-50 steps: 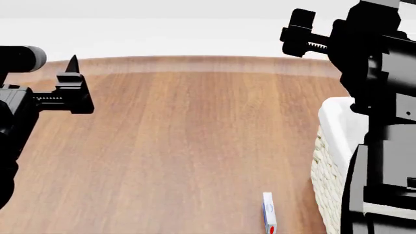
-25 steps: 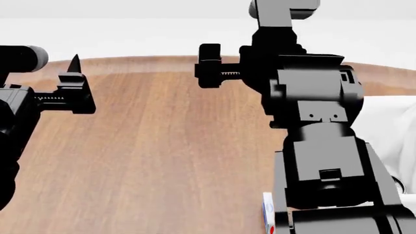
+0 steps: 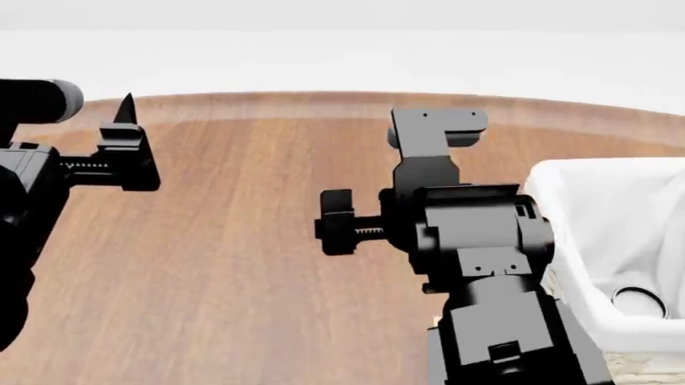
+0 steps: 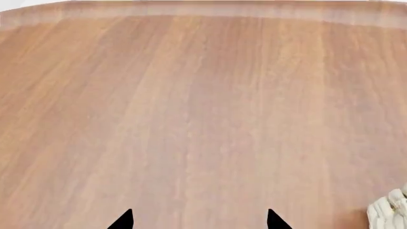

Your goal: Pick up the alphabet soup and the cream cheese box, and put them in the basket.

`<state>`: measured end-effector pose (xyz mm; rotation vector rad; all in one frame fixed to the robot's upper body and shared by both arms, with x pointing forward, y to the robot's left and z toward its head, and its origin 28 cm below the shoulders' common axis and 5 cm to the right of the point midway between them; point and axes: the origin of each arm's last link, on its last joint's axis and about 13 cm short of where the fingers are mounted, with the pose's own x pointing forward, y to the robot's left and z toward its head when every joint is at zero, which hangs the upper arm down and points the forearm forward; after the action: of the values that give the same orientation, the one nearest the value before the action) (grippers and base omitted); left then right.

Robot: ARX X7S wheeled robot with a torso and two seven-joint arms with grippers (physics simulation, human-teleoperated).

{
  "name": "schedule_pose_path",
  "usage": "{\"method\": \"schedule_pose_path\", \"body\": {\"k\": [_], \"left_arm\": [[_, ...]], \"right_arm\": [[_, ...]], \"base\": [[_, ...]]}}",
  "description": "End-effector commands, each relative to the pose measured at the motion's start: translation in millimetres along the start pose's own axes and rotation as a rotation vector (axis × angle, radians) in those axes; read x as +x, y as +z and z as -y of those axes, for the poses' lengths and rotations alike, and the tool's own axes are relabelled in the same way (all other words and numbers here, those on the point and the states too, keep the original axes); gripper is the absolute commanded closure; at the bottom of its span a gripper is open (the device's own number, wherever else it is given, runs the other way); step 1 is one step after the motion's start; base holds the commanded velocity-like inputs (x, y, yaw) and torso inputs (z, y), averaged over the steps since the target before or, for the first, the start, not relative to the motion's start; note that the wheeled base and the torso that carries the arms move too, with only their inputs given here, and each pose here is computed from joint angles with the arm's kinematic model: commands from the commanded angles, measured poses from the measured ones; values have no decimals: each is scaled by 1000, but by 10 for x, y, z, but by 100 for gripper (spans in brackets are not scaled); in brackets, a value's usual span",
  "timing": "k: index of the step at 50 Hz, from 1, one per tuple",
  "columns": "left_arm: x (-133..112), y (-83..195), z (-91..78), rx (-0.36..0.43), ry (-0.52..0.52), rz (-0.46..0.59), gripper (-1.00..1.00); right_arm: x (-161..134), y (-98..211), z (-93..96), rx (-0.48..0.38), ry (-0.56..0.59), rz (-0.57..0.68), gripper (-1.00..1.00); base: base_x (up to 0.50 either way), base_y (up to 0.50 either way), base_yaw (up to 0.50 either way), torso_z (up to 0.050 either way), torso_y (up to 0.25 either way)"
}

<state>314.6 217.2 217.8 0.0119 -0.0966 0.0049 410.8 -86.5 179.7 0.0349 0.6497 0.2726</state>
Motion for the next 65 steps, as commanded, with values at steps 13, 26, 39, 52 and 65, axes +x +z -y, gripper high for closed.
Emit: {"method": "schedule_pose_path", "body": {"k": [13,26,39,52,65], "left_arm": [[-6,-1,25,9,-8,0,-100],[-2,-14,20,11,-7,-3,-100],[4,-38,28,14,-10,-7,-100],[12,-56,22,11,-10,-11,-100],[14,-48,19,1,-17,-18,-100]], "right_arm": [[178,-479,-28,-7,-23,-138,-100],[172,-513,-3,5,-76,-161,-100],[161,-532,54,25,-152,-166,-100],[168,-583,99,82,-181,-162,-100],[150,-609,199,126,-220,-154,-100]], "base": [[0,0,0,0,0],[0,0,0,0,0],[0,0,0,0,0],[0,0,0,0,0],[0,0,0,0,0]]}}
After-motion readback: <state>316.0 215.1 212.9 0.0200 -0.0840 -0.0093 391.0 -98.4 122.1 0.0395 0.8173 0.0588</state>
